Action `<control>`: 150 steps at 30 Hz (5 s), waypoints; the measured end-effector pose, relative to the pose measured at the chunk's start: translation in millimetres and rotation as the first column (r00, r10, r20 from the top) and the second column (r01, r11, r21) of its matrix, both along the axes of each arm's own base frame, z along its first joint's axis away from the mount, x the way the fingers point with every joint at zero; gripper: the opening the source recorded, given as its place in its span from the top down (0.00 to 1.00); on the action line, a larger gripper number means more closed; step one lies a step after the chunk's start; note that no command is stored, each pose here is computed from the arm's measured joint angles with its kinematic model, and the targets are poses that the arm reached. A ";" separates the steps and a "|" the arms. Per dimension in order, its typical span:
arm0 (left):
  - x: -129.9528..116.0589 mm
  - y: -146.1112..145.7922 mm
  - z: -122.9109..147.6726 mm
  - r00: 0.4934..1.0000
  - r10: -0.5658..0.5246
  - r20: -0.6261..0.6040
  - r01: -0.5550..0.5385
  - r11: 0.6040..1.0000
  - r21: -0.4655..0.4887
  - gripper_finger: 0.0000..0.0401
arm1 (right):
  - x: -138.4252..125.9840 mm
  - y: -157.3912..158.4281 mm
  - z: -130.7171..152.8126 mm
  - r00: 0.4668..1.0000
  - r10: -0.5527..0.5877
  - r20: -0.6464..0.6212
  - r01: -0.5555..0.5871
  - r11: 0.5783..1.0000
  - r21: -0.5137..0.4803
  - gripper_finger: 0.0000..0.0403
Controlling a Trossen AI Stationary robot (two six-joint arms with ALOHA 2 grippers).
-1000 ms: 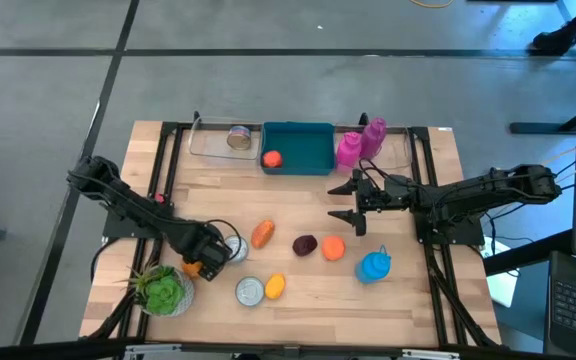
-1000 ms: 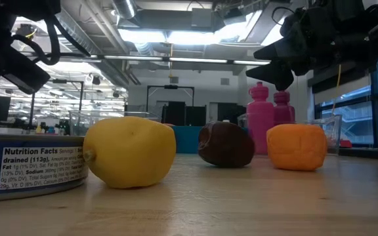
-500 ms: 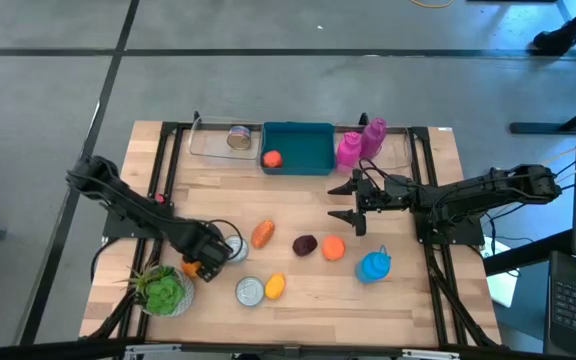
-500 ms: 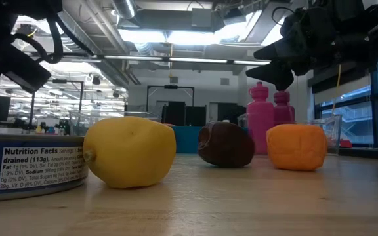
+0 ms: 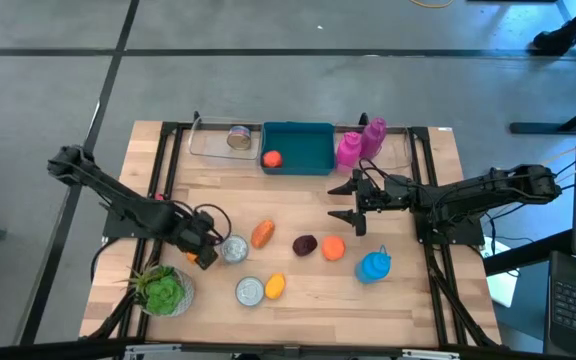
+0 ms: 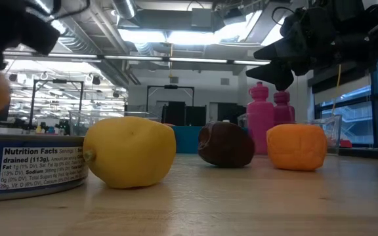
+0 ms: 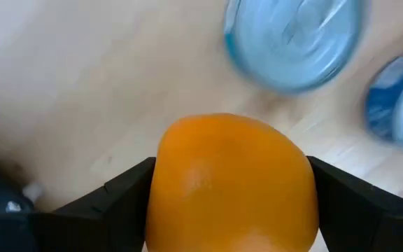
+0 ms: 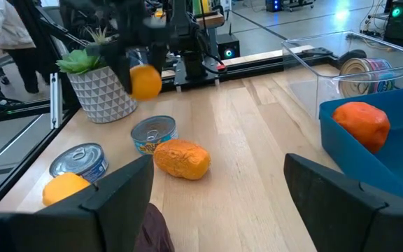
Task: Pick & Place Food Item
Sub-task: Put the left orange into the blue bin
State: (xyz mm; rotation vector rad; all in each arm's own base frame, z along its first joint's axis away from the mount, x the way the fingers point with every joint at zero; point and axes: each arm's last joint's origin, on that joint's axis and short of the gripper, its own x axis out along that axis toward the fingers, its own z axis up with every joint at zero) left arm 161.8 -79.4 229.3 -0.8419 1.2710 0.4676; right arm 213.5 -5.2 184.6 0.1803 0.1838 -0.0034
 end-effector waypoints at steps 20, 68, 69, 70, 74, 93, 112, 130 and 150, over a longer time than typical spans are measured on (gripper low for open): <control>-7.8 25.9 63.5 0.766 -0.290 0.574 -0.157 0.782 0.604 0.24 | 1.3 -0.1 8.1 0.997 -0.005 0.081 0.003 1.000 0.020 0.21; 100.9 37.4 49.2 0.704 -0.710 0.000 0.048 0.048 0.998 0.24 | 133.0 -54.6 14.8 0.948 0.240 0.211 -0.313 0.828 0.465 0.21; 101.0 37.4 49.6 0.704 -0.710 0.004 0.044 0.050 0.998 0.24 | 135.0 -54.9 14.9 0.946 0.245 0.212 -0.318 0.827 0.464 0.21; 101.1 37.4 50.0 0.704 -0.710 0.008 0.040 0.051 0.998 0.24 | 137.4 -55.3 14.4 0.945 0.249 0.211 -0.321 0.825 0.464 0.21; 101.4 37.4 51.5 0.705 -0.709 0.016 0.026 0.049 0.998 0.24 | 147.2 -55.1 16.1 0.935 0.278 0.222 -0.351 0.818 0.455 0.21; 102.9 44.3 54.2 0.703 -0.711 0.011 0.016 0.031 0.999 0.24 | 164.2 -46.3 30.3 0.886 0.345 0.311 -0.454 0.786 0.421 0.21; 113.9 45.5 46.8 0.667 -0.745 0.030 0.013 0.053 0.999 0.24 | 163.2 -39.1 34.5 0.844 0.410 0.345 -0.525 0.763 0.377 0.22; 115.1 45.9 47.2 0.663 -0.745 0.066 -0.008 0.082 0.997 0.24 | 162.7 -49.1 30.0 0.869 0.387 0.309 -0.484 0.793 0.368 0.06; 115.4 46.6 49.4 0.674 -0.739 -0.005 0.001 -0.006 1.000 0.24 | 163.3 -49.9 27.6 0.891 0.352 0.286 -0.444 0.807 0.389 0.07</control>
